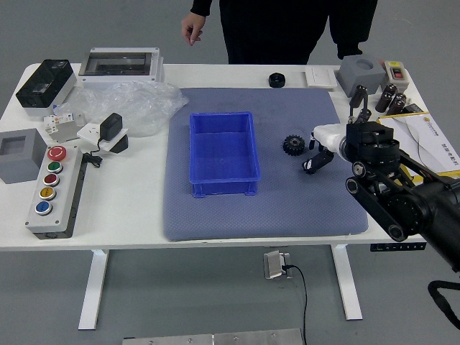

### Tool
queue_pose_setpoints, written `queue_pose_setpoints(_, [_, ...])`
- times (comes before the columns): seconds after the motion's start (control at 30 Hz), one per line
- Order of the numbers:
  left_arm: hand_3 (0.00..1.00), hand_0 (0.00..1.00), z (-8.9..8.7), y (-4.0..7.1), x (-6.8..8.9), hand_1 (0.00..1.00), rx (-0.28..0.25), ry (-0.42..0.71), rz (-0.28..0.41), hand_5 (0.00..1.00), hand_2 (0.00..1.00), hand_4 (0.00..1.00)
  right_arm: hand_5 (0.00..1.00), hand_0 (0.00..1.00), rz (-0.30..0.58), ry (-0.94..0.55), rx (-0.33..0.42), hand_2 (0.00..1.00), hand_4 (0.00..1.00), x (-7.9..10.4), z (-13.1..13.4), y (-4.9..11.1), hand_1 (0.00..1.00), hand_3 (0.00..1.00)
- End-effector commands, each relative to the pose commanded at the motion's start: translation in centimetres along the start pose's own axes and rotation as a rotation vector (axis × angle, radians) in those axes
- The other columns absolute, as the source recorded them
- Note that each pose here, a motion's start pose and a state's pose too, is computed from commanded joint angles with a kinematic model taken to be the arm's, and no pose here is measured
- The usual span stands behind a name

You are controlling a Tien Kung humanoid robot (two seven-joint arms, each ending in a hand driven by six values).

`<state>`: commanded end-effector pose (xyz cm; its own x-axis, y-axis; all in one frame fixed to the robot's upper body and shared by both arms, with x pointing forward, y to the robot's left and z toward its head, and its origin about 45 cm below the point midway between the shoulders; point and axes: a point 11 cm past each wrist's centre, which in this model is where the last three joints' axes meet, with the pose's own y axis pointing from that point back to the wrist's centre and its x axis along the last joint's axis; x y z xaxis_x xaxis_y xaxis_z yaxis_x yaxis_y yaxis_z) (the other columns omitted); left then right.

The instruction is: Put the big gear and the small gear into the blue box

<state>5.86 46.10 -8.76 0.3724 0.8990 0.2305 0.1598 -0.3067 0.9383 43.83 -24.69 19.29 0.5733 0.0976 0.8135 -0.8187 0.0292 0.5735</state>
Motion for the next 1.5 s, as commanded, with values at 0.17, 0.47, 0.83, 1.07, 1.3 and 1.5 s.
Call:
queue_pose_setpoints(0.17, [0.761,0.829,0.1,0.0,-0.1,0.791,-0.001,-0.001,-0.002,0.361,0.780,0.670,0.417,0.647,0.004,0.003,0.008,0.700,0.709,-0.4,-0.7,-0.1,0.584,0.736])
queue_pose_setpoints(0.47, [0.760,0.830,0.2,0.0,-0.2,0.791,-0.004,-0.002,-0.004,0.362,0.780,0.669,0.369,0.634,0.000,0.003,0.011,0.678,0.704,-1.0,-0.9,-0.2,0.573,0.717])
queue_pose_setpoints(0.83, [0.761,0.829,0.2,0.0,-0.4,0.791,-0.004,-0.004,-0.006,0.361,0.780,0.670,0.356,0.620,-0.011,0.007,0.012,0.638,0.692,-2.0,-0.9,-0.3,0.556,0.673])
queue_pose_setpoints(1.07, [0.761,0.829,0.2,0.0,-0.3,0.791,-0.005,-0.005,-0.005,0.362,0.780,0.670,0.351,0.609,-0.010,0.009,0.012,0.596,0.672,-2.4,-0.8,-0.3,0.528,0.640])
queue_pose_setpoints(1.3, [0.762,0.829,0.3,0.0,-0.4,0.791,-0.006,-0.006,-0.006,0.362,0.780,0.669,0.332,0.568,0.010,0.009,0.008,0.523,0.610,-2.4,-0.7,-0.4,0.472,0.590])
queue_pose_setpoints(1.5, [0.762,0.829,0.2,0.0,-0.4,0.791,-0.006,-0.005,-0.007,0.361,0.780,0.669,0.274,0.537,0.034,0.014,0.009,0.488,0.531,-2.5,-0.7,-0.4,0.452,0.540])
